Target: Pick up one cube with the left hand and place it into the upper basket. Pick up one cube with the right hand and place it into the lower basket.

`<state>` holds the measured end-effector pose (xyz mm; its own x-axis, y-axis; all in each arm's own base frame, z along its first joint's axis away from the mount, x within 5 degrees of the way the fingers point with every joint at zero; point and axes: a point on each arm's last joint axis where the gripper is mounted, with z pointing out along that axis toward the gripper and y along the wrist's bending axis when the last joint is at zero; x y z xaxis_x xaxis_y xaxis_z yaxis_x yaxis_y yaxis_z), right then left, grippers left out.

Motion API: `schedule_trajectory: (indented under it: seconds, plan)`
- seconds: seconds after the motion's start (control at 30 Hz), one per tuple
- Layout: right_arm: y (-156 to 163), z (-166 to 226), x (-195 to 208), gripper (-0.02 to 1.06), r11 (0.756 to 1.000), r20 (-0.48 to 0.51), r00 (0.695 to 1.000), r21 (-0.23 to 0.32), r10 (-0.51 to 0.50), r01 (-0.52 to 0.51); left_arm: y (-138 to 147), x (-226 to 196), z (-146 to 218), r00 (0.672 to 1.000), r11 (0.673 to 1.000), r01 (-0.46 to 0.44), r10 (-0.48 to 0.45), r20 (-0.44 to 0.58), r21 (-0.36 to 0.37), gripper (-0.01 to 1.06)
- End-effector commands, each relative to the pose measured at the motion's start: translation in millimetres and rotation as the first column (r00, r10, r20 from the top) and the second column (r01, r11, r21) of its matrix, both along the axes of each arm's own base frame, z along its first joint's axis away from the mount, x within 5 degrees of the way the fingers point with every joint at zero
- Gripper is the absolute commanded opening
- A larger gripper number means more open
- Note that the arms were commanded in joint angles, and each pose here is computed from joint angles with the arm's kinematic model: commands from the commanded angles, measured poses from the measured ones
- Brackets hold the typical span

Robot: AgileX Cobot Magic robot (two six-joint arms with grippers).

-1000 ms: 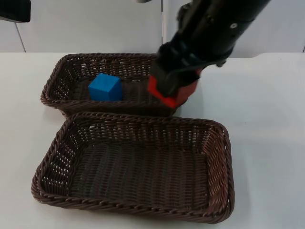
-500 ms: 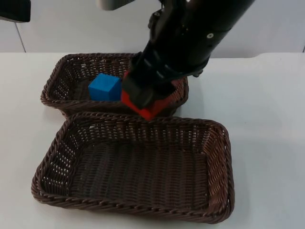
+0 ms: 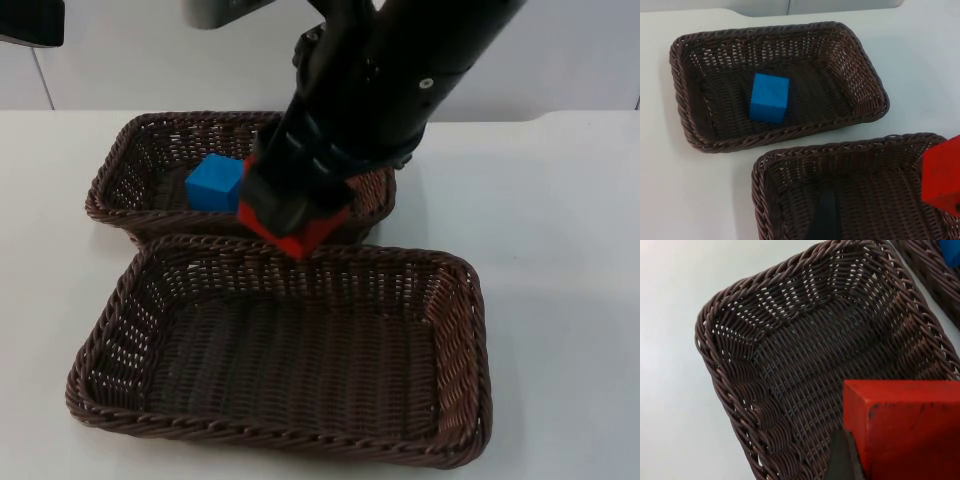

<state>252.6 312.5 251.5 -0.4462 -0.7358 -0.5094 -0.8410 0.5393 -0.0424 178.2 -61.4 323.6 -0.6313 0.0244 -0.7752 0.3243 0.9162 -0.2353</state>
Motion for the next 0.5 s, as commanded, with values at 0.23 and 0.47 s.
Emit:
schedule_trajectory:
  seconds: [0.23, 0.47]
  plan:
    - [14.6, -54.6, 8.6, 0.0, 0.997, -0.071, 0.997, -0.082, 0.003, -0.009, -0.6, -1.6, 0.3, 1.0, 1.0, 0.004, -0.004, 0.003, -0.002, 0.68]
    - [20.8, -88.8, 14.0, 0.0, 0.993, -0.095, 0.995, -0.117, 0.001, -0.012, -0.6, -1.6, 0.3, 1.0, 1.0, 0.004, -0.004, 0.003, -0.002, 0.68]
